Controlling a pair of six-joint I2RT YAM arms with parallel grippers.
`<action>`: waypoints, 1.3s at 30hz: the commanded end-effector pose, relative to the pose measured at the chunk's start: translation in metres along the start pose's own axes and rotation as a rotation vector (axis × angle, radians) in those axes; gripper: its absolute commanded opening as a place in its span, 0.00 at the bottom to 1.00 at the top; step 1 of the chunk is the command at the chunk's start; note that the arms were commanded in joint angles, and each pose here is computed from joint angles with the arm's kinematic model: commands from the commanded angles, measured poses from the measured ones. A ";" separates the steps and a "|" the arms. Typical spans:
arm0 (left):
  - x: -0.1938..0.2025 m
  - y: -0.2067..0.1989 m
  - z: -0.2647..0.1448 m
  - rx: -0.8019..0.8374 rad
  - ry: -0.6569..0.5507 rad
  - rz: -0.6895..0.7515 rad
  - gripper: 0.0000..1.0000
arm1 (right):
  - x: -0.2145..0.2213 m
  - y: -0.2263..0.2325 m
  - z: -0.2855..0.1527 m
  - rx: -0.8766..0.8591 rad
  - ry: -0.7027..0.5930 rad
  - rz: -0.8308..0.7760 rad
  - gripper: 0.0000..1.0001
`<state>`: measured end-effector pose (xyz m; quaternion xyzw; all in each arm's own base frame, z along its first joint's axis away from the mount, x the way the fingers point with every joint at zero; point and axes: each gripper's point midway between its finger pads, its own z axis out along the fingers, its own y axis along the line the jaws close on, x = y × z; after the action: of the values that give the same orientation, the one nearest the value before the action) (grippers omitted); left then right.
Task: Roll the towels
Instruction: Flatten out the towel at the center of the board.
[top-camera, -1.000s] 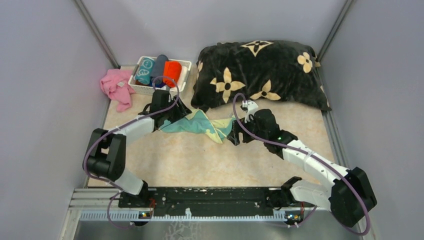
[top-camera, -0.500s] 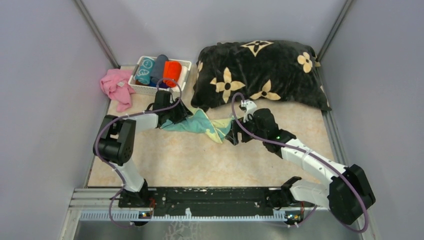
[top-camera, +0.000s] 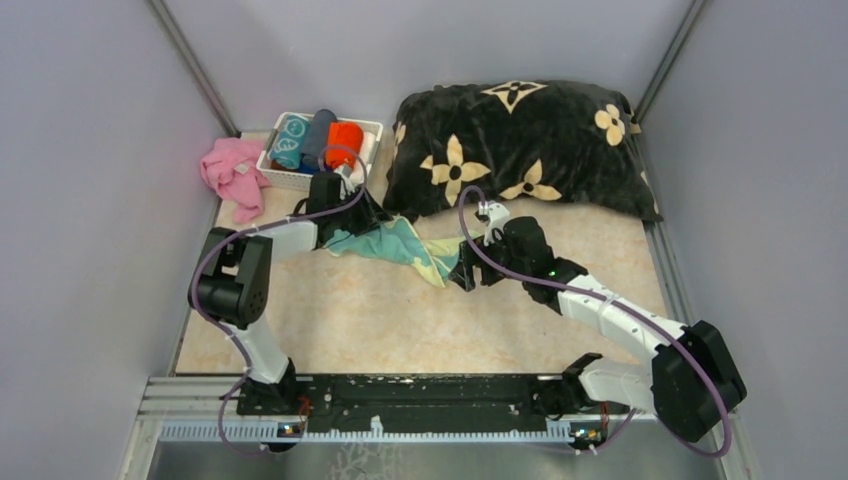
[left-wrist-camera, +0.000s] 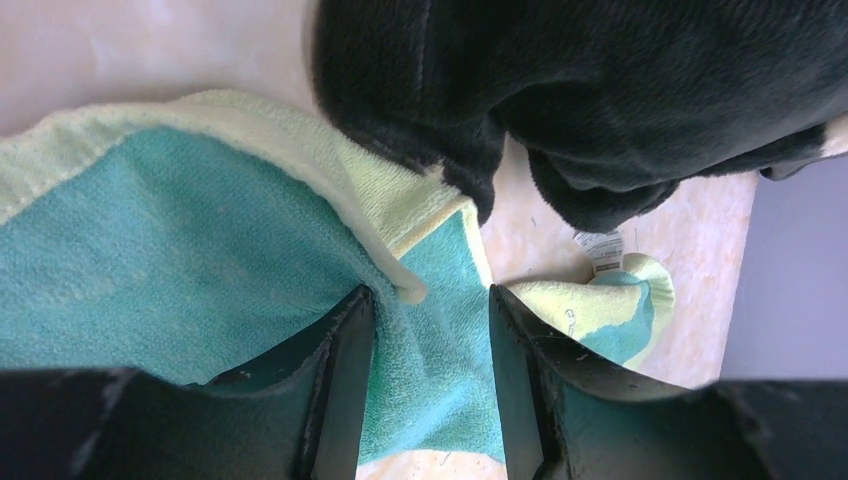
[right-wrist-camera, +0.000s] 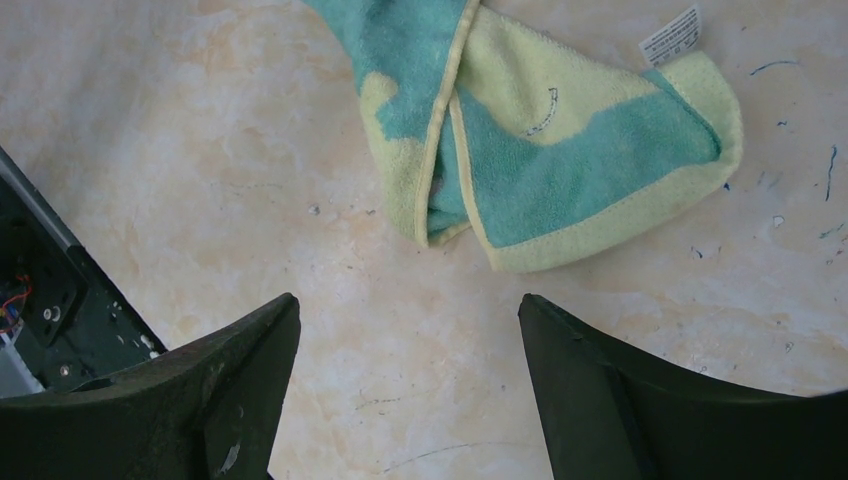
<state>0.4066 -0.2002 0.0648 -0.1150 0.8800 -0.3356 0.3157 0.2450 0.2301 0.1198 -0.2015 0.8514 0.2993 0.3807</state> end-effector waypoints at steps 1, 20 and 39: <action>-0.010 -0.005 0.013 0.018 0.011 0.037 0.52 | -0.013 0.002 0.001 -0.018 -0.051 -0.025 0.80; 0.096 0.044 -0.044 -0.095 0.172 -0.153 0.47 | 0.013 -0.042 0.026 0.193 0.020 0.111 0.77; 0.039 0.025 -0.073 -0.140 0.008 -0.005 0.65 | 0.001 -0.044 0.049 -0.048 -0.128 0.414 0.60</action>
<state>0.3078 -0.1705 0.0678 -0.1585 0.8914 -0.3183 0.2810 0.2732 0.2107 0.0504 -0.0108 0.8787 0.3470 0.3278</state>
